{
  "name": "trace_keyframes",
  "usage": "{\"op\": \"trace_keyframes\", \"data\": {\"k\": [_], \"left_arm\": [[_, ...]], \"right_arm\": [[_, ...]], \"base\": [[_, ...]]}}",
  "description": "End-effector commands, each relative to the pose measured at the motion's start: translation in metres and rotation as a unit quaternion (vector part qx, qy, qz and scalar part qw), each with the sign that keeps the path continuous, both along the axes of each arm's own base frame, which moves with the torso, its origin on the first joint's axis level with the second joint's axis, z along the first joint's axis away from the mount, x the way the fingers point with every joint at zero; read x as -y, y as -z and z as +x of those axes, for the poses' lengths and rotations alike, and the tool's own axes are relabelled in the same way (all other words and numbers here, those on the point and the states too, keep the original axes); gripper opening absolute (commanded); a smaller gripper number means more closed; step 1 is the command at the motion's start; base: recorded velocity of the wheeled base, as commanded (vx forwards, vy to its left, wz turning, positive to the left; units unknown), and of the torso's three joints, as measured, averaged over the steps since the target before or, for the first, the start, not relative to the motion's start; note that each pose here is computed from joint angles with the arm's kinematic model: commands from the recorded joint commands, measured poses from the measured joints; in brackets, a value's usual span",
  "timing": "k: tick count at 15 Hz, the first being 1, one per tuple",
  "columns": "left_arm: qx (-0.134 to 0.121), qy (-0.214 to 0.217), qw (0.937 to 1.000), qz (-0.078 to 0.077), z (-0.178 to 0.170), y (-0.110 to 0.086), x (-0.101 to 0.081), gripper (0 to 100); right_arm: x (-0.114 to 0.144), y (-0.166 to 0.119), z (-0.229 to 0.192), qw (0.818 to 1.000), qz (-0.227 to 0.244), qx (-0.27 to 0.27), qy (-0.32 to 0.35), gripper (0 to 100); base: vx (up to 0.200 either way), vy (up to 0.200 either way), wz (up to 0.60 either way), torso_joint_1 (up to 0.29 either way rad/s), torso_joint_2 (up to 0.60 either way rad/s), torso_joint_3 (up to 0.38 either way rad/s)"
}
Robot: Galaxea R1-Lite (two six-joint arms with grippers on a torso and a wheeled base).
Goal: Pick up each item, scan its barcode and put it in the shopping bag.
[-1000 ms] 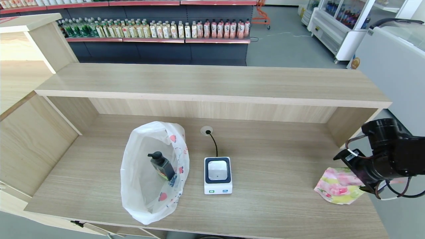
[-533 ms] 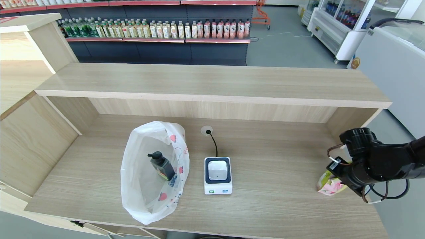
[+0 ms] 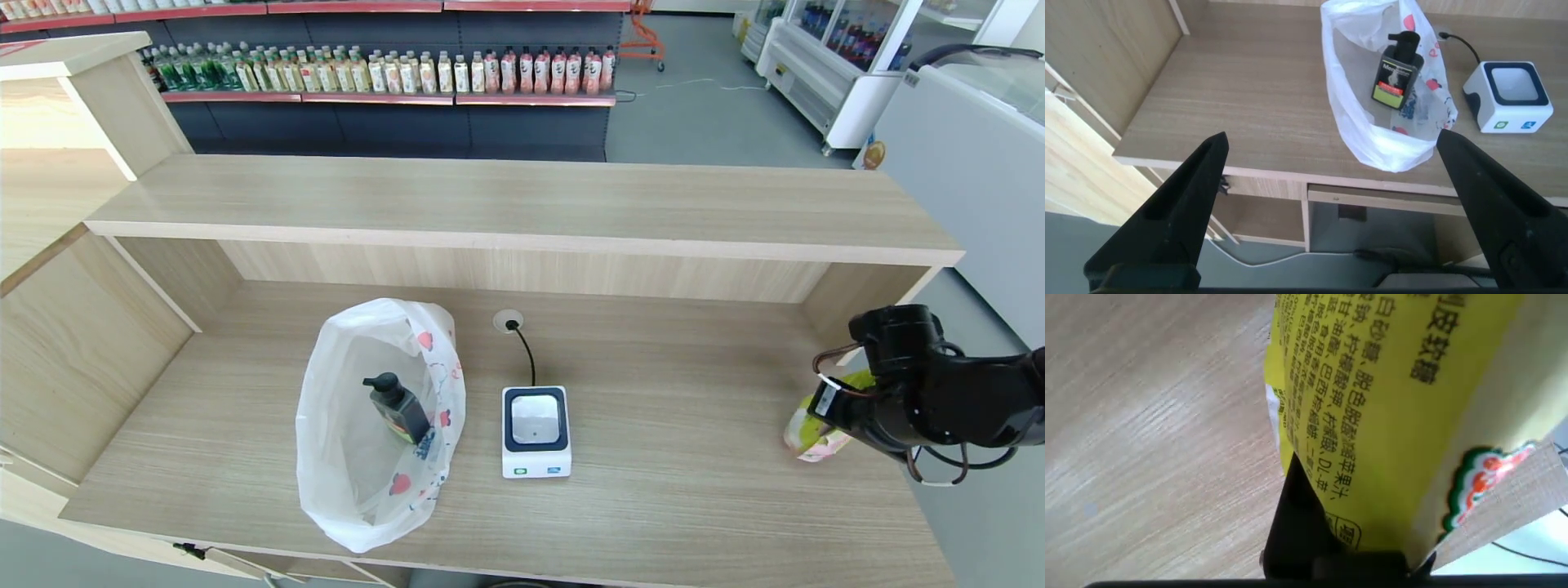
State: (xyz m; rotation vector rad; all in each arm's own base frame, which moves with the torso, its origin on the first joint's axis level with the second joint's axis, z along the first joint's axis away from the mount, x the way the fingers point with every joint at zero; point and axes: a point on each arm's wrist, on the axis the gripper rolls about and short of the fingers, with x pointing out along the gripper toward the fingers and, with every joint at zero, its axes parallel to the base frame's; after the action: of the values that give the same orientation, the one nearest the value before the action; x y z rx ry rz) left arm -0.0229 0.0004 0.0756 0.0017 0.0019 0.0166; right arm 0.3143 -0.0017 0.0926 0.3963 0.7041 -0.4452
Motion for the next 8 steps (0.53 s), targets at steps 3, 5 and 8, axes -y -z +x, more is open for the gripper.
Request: {"op": "trace_keyframes", "data": {"k": [3, 5, 8], "left_arm": [[0.000, 0.000, 1.0000, 0.000, 0.000, 0.000, 0.000, 100], [0.000, 0.000, 1.0000, 0.000, 0.000, 0.000, 0.000, 100], [0.000, 0.000, 1.0000, 0.000, 0.000, 0.000, 0.000, 100]], "right_arm": [[-0.016, -0.055, -0.044, 0.940, -0.002, 0.134, -0.314, 0], [-0.015, -0.052, -0.069, 0.841, -0.029, 0.195, -0.504, 0], [-0.014, -0.044, -0.089, 0.619, -0.063, 0.312, -0.718, 0]], "base": [[0.000, 0.000, 0.00, 0.000, 0.00, 0.000], [0.000, 0.000, 0.00, 0.000, 0.00, 0.000], [0.000, 0.000, 0.00, 0.000, 0.00, 0.000]]}}
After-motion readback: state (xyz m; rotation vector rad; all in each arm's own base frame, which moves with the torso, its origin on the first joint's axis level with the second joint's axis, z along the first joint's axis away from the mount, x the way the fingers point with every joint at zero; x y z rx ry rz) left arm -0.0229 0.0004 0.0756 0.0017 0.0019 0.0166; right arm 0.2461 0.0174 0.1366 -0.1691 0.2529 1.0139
